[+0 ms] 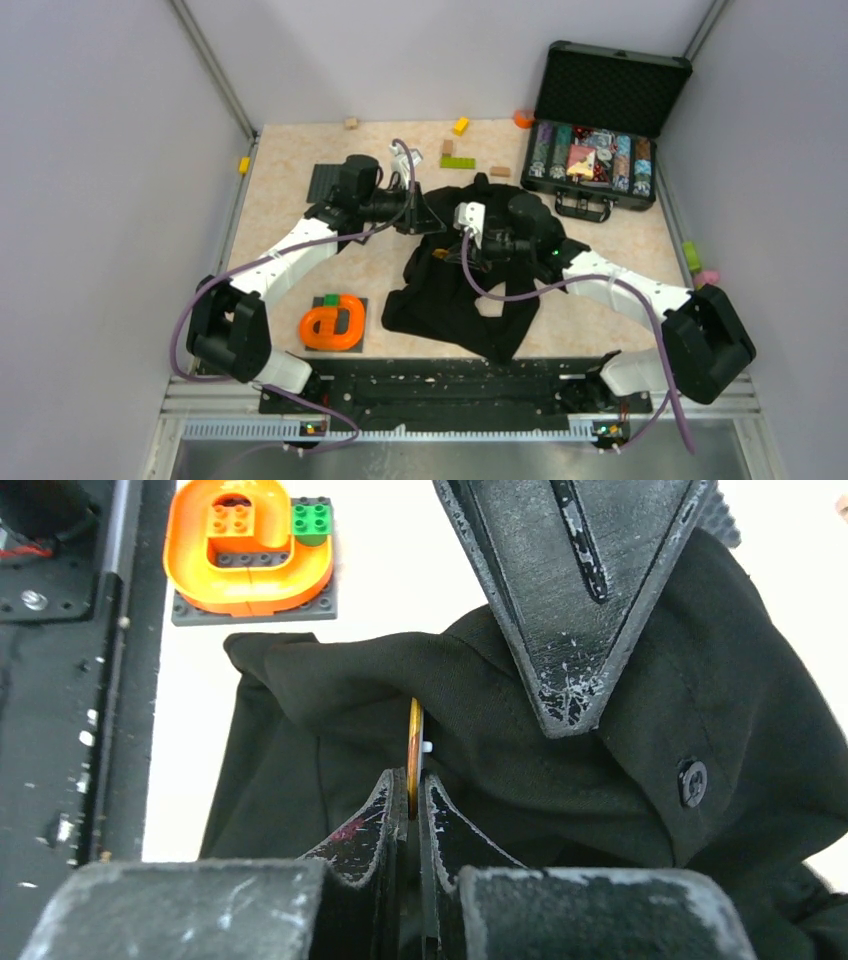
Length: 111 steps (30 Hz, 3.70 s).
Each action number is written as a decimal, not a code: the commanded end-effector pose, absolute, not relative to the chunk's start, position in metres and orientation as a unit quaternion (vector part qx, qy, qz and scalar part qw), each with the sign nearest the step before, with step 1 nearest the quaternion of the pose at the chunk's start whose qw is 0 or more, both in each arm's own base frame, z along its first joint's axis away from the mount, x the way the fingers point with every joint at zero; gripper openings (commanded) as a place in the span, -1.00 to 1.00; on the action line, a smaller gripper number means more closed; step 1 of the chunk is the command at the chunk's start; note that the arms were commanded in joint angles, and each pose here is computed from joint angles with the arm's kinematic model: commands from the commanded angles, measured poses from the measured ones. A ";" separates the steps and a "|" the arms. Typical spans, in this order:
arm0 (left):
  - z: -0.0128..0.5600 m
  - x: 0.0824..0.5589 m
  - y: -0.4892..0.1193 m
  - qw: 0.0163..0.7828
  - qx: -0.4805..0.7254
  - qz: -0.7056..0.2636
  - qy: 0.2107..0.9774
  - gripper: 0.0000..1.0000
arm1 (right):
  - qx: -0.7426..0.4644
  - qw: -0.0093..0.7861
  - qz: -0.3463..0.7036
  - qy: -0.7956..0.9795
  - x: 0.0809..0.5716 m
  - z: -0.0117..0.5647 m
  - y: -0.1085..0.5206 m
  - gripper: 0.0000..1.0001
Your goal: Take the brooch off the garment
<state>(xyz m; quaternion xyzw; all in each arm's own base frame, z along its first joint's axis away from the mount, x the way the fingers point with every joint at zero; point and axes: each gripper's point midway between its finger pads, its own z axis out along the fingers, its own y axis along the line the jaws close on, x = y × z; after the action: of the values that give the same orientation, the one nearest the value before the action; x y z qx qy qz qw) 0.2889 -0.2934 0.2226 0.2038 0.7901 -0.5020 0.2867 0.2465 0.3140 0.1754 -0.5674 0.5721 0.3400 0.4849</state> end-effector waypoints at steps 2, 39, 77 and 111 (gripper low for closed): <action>0.234 0.312 -0.287 0.352 0.210 -0.459 0.788 -0.56 | -0.498 0.456 0.411 0.613 0.237 0.212 0.326 -1.00; 0.217 0.263 -0.244 0.694 0.497 -0.180 0.490 0.94 | 0.066 -0.020 0.702 0.709 0.248 0.258 0.331 -1.00; 0.235 0.250 -0.263 0.732 0.535 -0.160 0.390 -1.00 | 0.053 -0.007 0.682 0.730 0.227 0.269 0.333 -0.38; 0.261 0.215 -0.280 0.730 0.528 -0.272 0.339 -1.00 | -0.608 0.629 0.309 0.374 0.213 0.281 0.315 -0.12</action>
<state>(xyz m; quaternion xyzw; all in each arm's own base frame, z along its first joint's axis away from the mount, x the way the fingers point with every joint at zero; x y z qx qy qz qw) 0.2197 -0.2747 0.2357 0.5211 0.3820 -0.2687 0.7144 0.2154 0.3062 0.2610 -0.5577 0.4643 0.3502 0.5923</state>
